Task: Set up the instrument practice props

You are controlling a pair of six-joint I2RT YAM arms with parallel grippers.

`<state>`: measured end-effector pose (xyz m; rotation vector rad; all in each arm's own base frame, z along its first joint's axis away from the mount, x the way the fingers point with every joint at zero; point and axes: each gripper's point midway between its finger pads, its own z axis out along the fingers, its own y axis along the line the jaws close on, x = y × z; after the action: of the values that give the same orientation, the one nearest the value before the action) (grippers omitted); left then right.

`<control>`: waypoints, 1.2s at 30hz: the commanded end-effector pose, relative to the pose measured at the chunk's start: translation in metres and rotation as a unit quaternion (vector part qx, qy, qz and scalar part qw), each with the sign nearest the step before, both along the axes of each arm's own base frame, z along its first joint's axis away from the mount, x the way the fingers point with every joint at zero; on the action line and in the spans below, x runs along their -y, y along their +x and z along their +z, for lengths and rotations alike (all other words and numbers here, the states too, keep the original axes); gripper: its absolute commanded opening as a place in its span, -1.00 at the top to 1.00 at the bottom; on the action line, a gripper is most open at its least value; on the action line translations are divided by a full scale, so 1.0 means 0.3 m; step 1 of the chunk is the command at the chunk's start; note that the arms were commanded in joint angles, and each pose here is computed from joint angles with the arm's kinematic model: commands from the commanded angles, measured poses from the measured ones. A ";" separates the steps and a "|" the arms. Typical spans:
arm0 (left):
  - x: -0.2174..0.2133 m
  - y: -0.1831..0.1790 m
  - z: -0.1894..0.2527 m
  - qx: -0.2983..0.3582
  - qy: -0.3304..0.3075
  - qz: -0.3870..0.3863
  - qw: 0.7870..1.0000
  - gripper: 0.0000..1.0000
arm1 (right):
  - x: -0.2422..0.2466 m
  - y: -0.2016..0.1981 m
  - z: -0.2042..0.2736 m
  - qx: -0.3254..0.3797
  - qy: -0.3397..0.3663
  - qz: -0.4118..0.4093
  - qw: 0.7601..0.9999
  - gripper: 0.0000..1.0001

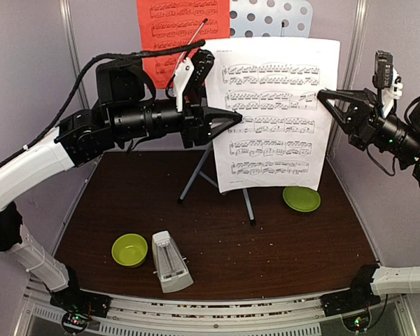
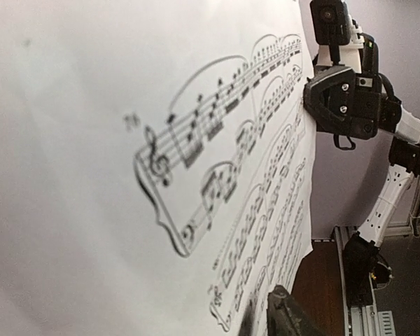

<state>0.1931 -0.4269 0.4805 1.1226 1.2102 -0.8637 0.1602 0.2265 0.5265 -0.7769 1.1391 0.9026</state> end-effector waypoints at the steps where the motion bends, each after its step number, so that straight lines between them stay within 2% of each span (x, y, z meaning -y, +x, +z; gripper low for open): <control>1: 0.010 0.003 0.124 0.021 -0.048 -0.002 0.999 0.11 | 0.033 0.016 0.159 0.043 0.064 -0.026 0.997 1.00; 7: -0.033 0.050 0.253 0.047 -0.098 0.051 0.993 0.52 | 0.042 0.080 0.225 0.045 0.085 -0.060 0.994 1.00; 11: -0.055 0.064 0.338 0.059 -0.130 0.067 0.988 0.86 | 0.056 0.115 0.255 0.044 0.102 -0.078 0.991 1.00; 14: -0.048 0.077 0.377 0.057 -0.135 0.072 0.987 0.99 | 0.072 0.141 0.294 0.041 0.123 -0.093 0.987 1.00; 19: -0.056 0.118 0.446 0.049 -0.162 0.102 0.980 1.00 | 0.092 0.194 0.354 0.031 0.158 -0.123 0.979 0.97; 23: -0.088 0.168 0.517 0.046 -0.195 0.137 0.970 1.00 | 0.136 0.265 0.413 0.019 0.185 -0.182 0.966 0.62; 27: -0.136 0.235 0.580 0.047 -0.221 0.160 0.961 1.00 | 0.160 0.350 0.459 0.010 0.198 -0.240 0.950 0.62; 31: -0.164 0.295 0.604 0.046 -0.225 0.178 0.957 1.00 | 0.137 0.432 0.503 0.001 0.210 -0.262 0.942 0.51; 36: -0.213 0.355 0.612 0.061 -0.223 0.224 0.947 1.00 | 0.136 0.526 0.480 -0.024 0.191 -0.313 0.930 0.51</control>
<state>0.2894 -0.3761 0.6553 0.5582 1.0416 -0.7122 0.2965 0.1973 0.6805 -0.1352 1.0288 0.6660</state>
